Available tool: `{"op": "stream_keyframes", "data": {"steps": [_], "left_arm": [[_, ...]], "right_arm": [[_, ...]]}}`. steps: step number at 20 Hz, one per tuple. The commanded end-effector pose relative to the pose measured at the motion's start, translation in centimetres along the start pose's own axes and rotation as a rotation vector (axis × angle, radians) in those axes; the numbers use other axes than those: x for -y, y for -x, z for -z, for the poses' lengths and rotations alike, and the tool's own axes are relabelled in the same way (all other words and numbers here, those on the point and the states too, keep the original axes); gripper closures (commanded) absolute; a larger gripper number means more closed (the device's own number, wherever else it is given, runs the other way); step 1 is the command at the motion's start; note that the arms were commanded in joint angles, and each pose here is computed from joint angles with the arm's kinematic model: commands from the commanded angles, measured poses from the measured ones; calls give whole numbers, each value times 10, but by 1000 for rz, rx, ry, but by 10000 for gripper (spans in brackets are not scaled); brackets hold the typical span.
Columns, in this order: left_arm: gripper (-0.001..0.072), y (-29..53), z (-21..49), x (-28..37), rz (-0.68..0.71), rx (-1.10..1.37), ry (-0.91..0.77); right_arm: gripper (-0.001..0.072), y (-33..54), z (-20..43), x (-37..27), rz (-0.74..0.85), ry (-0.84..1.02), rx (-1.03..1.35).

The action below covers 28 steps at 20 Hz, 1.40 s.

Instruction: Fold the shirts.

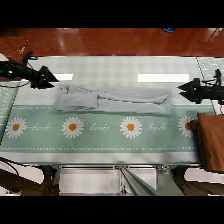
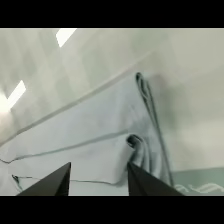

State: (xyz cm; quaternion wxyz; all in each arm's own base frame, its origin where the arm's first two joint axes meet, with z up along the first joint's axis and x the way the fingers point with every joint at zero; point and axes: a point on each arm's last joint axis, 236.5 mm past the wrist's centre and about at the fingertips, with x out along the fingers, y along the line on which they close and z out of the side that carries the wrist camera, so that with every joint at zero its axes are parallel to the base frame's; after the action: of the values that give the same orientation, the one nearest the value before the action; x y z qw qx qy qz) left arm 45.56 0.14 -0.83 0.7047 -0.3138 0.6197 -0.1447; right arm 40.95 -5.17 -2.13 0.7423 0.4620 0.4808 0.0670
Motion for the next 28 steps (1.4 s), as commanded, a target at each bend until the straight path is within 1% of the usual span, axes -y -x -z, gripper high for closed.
{"op": "stream_keyframes", "data": {"steps": [1, 2, 4, 6, 8, 11, 13, 17, 18, 19, 20, 21, 22, 23, 24, 25, 26, 28], "left_arm": [[200, 73, -7, -4, -31, 156, 8], [200, 90, -14, 3, -49, 263, -4], [199, 111, -15, 25, -73, 442, -45], [200, 109, 5, 50, -85, 529, -119], [200, 83, 38, 72, -74, 507, -183], [200, 40, 81, 93, -50, 398, -253], [200, 20, 93, 106, -36, 349, -292], [200, -3, 96, 131, -17, 346, -360], [200, -8, 97, 135, -14, 342, -369], [201, -12, 99, 138, -12, 333, -378], [203, -15, 101, 139, -11, 324, -383], [236, -18, 103, 140, -9, 317, -386], [321, -19, 104, 141, -8, 313, -387], [469, -20, 105, 142, -7, 311, -392], [669, -21, 106, 145, -5, 310, -399], [688, -24, 107, 151, -1, 316, -425], [688, -29, 109, 159, 4, 322, -456], [688, -53, 122, 180, 29, 265, -505]], "right_arm": [[296, 40, 5, 47, 183, -11, -10], [296, 40, 10, 58, 223, -26, -20], [296, 26, 16, 65, 231, -48, -7], [296, 9, 20, 66, 244, -35, -3], [296, -14, 30, 62, 212, -53, -56], [296, -49, 42, 52, 122, -88, -117], [296, -68, 47, 38, 62, -93, -142], [305, -101, 64, 9, 35, -30, -218], [409, -104, 65, 0, 30, -3, -223], [617, -103, 65, -11, 16, 26, -233], [689, -98, 66, -22, -3, 62, -240], [689, -89, 65, -31, -13, 88, -236], [690, -75, 65, -39, -11, 127, -231], [690, -59, 67, -42, 19, 188, -231], [690, -38, 72, -45, 64, 248, -230], [690, -19, 78, -52, 95, 299, -217], [690, 3, 85, -62, 121, 349, -185], [690, 45, 102, -93, 116, 418, -86]]}}
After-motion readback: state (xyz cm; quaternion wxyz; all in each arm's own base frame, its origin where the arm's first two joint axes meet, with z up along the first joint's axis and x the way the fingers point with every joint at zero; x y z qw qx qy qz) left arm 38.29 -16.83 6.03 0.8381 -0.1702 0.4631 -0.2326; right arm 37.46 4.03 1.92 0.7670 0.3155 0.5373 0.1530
